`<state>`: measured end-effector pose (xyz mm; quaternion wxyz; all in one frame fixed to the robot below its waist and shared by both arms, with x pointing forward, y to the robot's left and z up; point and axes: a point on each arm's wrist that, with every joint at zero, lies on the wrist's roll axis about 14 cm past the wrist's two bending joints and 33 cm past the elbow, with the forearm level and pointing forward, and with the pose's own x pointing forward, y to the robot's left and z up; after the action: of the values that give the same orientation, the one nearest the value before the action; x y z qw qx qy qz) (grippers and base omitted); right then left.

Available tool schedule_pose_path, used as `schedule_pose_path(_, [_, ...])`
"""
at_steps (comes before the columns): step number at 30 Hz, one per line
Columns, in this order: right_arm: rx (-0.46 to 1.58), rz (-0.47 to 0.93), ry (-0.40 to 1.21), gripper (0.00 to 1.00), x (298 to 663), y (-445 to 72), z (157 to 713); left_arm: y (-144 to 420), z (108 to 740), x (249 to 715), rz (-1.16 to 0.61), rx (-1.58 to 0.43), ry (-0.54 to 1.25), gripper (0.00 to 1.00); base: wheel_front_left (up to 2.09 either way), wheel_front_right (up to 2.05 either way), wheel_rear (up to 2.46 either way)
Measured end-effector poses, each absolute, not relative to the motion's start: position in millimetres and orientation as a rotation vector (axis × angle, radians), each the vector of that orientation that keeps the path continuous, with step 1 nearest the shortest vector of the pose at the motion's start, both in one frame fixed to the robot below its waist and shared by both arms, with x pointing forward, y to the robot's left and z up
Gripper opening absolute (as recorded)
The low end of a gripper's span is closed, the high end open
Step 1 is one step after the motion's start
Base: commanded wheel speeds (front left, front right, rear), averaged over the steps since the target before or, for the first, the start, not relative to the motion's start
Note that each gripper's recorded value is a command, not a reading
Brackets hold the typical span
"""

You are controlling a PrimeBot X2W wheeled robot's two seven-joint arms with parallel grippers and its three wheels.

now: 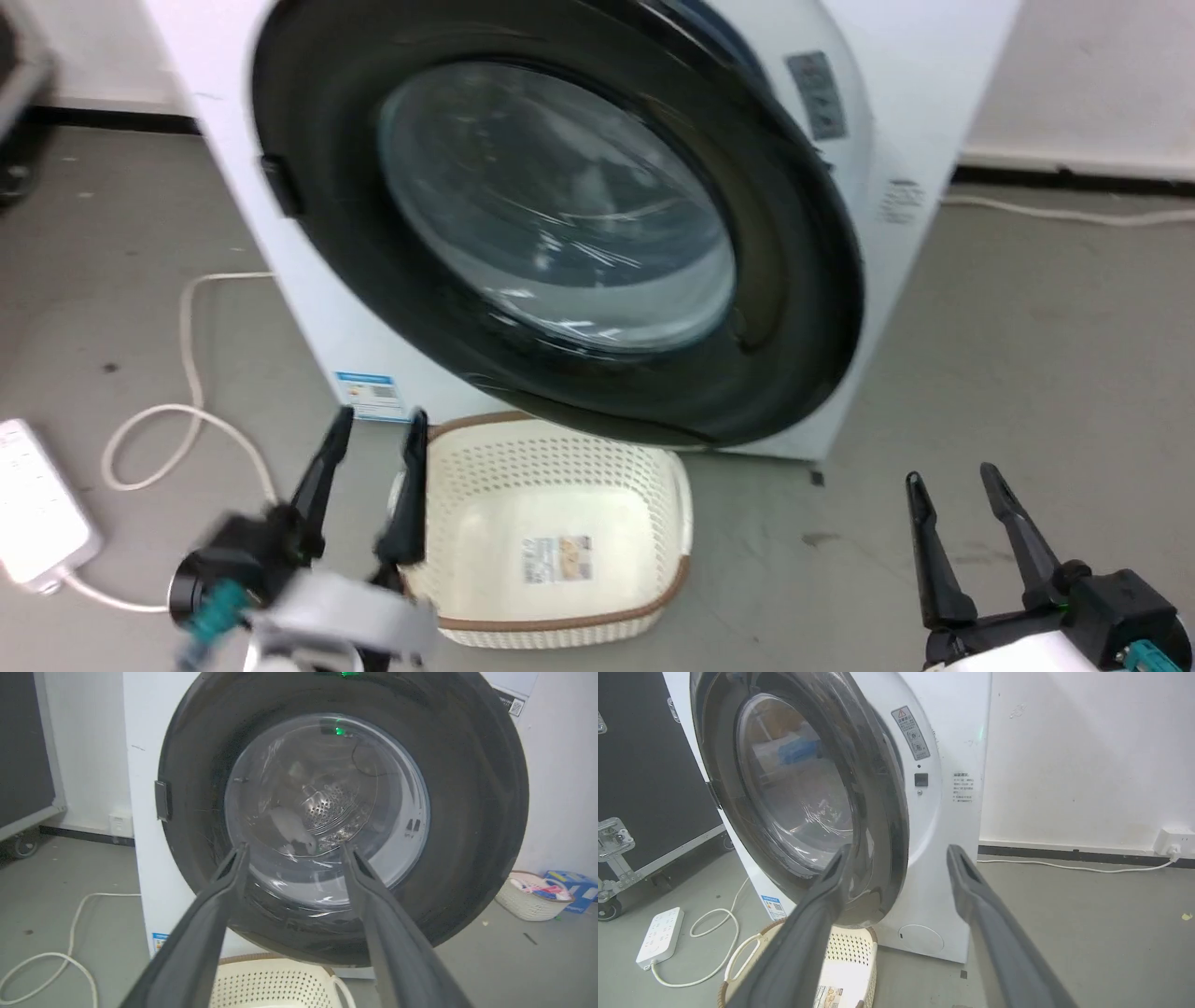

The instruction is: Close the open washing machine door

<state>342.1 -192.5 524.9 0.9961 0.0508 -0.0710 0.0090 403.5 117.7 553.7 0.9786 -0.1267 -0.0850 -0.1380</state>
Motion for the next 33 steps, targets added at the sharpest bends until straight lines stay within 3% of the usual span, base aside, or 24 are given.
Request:
schedule_pose_path(7, [0.113,0.104,-0.148,1.0,345.7,-165.3,527.6,136.7,537.7,368.6,-0.193,0.016,-0.17,1.0,0.0,0.0,0.0])
schedule_pose_path(8, [0.117,0.114,-0.144,0.95,345.8,-161.6,526.5,139.2,533.1,365.9,-0.186,0.039,-0.158,1.0,0.0,0.0,0.0])
schedule_pose_path(9, [0.119,0.126,-0.14,0.36,345.9,-157.6,525.3,142.7,527.7,363.7,-0.171,0.051,-0.143,1.0,0.0,0.0,0.0])
schedule_pose_path(10, [0.119,0.139,-0.134,0.0,345.7,-153.5,523.6,146.5,524.4,362.2,-0.153,0.053,-0.133,1.0,0.0,0.0,0.0])
schedule_pose_path(20, [0.098,0.297,-0.108,0.0,366.9,-109.5,517.5,156.0,505.8,362.6,-0.101,0.05,-0.077,1.0,0.0,0.0,0.0])
schedule_pose_path(27, [-0.028,0.377,-0.059,0.0,423.3,-107.4,504.7,158.8,496.6,382.8,-0.086,0.042,-0.053,1.0,0.0,0.0,0.0])
schedule_pose_path(33, [-0.065,0.362,-0.02,0.0,484.9,-128.5,501.4,166.5,482.8,391.9,-0.047,0.035,-0.015,1.0,0.0,0.0,0.0])
